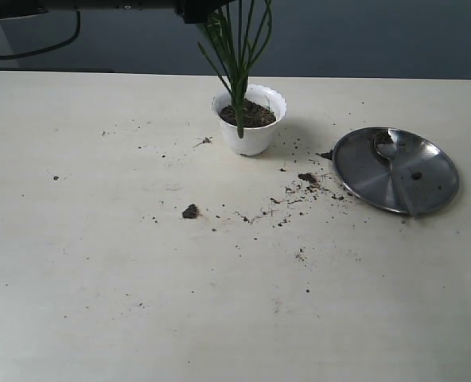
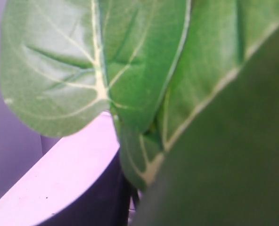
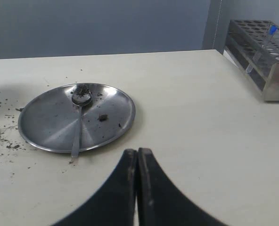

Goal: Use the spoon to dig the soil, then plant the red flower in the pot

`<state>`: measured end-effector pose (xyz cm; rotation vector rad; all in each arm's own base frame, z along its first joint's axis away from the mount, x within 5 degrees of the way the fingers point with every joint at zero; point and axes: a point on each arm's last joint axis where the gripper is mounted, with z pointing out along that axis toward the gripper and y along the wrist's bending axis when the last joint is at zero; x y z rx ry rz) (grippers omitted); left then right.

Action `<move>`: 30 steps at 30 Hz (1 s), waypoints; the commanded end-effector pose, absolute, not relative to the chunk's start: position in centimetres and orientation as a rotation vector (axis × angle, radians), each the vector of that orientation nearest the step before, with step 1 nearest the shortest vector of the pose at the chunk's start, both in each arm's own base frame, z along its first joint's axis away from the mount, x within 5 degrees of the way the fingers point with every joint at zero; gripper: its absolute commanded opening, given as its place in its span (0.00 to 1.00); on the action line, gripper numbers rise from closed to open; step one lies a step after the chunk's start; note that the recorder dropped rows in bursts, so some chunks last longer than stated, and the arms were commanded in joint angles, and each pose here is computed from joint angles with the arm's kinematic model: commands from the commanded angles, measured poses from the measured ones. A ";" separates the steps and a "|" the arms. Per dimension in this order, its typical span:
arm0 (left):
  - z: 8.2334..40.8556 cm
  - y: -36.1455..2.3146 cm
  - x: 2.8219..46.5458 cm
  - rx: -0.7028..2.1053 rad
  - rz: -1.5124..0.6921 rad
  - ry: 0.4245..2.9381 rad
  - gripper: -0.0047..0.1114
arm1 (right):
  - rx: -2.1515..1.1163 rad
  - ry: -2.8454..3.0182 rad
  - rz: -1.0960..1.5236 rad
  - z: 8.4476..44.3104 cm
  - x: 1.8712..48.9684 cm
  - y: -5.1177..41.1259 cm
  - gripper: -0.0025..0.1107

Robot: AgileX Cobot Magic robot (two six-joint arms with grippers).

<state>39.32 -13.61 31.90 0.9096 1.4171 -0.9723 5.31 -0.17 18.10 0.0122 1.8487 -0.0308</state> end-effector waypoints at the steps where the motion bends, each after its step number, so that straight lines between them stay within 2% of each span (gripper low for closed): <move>1: 32.7 -13.5 39.1 0.894 -0.993 1.392 0.04 | 0.018 1.843 -0.034 18.1 5.3 -0.2 0.02; 17: 35.5 -12.7 38.3 0.802 -0.936 1.425 0.04 | 0.018 1.843 -0.034 18.1 5.3 -0.2 0.02; 24: 35.4 -12.6 38.4 0.844 -0.873 1.391 0.04 | 0.018 1.843 -0.034 18.1 5.3 -0.2 0.02; 30: 33.7 -13.2 38.6 0.964 -0.936 1.302 0.04 | 0.018 1.843 -0.034 18.1 5.3 -0.2 0.02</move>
